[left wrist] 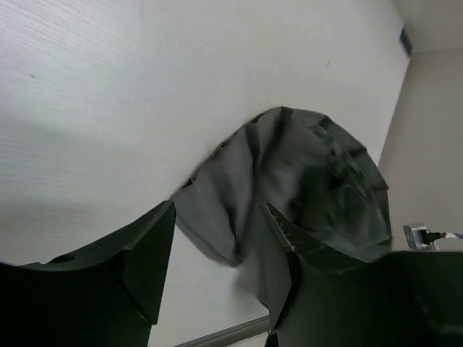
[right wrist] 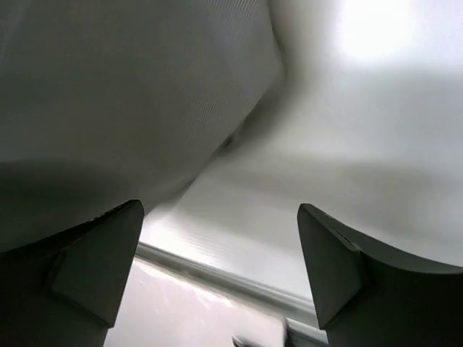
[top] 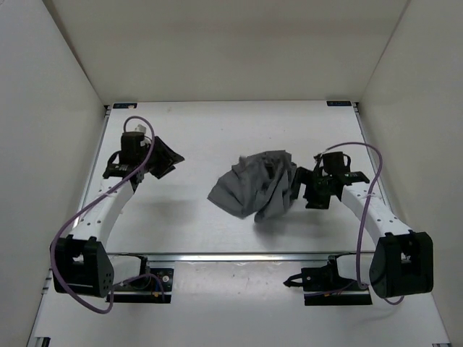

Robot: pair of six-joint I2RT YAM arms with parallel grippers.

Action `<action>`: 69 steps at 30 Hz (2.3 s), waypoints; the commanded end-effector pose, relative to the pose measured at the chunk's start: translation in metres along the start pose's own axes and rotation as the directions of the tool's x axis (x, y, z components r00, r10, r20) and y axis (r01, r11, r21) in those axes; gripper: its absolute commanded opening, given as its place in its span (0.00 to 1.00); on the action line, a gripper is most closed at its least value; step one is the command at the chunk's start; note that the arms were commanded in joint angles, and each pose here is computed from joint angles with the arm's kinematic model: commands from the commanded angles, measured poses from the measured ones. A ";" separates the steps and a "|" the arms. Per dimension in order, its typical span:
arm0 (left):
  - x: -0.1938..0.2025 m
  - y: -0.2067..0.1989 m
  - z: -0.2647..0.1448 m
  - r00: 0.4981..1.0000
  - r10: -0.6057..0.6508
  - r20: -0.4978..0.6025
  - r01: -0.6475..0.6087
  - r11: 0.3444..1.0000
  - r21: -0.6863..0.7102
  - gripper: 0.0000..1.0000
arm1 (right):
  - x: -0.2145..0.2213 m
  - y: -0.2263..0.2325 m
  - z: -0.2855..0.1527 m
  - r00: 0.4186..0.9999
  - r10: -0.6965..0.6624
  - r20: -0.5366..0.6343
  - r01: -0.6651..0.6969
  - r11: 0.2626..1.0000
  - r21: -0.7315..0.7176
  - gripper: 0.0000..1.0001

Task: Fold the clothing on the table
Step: Move the skirt to the center of the board, then flatten the skirt out

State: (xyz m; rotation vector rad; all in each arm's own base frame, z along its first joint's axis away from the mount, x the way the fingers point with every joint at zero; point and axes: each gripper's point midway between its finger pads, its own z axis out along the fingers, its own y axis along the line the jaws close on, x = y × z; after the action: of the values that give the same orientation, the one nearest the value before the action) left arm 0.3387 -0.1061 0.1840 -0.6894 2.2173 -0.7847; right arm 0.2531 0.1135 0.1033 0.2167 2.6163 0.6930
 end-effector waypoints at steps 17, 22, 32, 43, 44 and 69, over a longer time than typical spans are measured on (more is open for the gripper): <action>0.200 0.016 0.091 0.870 0.240 -0.430 -0.347 0.919 -0.190 0.64 | 0.046 0.017 0.011 0.995 -0.097 -0.021 0.098 0.989 0.108 0.88; 0.218 0.038 0.108 0.838 0.247 -0.486 -0.402 0.882 -0.246 0.41 | 0.041 0.012 0.033 0.987 -0.143 -0.078 0.150 0.985 0.090 0.57; 0.143 0.068 0.106 0.899 0.197 -0.391 -0.338 0.881 -0.332 0.00 | -0.058 0.038 -0.045 0.944 -0.272 0.184 0.252 0.959 0.126 0.00; 0.065 0.110 0.066 0.953 0.125 -0.277 -0.233 0.887 -0.399 0.44 | -0.024 -0.103 -0.068 0.995 0.028 0.098 -0.072 0.869 0.490 0.32; 0.068 0.114 0.064 0.950 0.115 -0.292 -0.230 0.887 -0.400 0.45 | -0.022 -0.102 -0.069 0.996 0.017 0.092 -0.061 0.862 0.503 0.39; 0.100 0.042 0.122 0.945 0.100 -0.312 -0.214 0.910 -0.354 0.67 | -0.002 0.161 0.095 0.911 -0.408 -0.050 0.406 0.912 -0.049 0.73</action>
State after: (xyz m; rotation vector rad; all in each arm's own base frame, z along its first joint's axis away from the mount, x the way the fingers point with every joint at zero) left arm 0.3502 -0.1799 0.0443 -0.5479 2.7022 -0.4226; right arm 0.2826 0.2722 0.1035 -0.3846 2.6345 0.5723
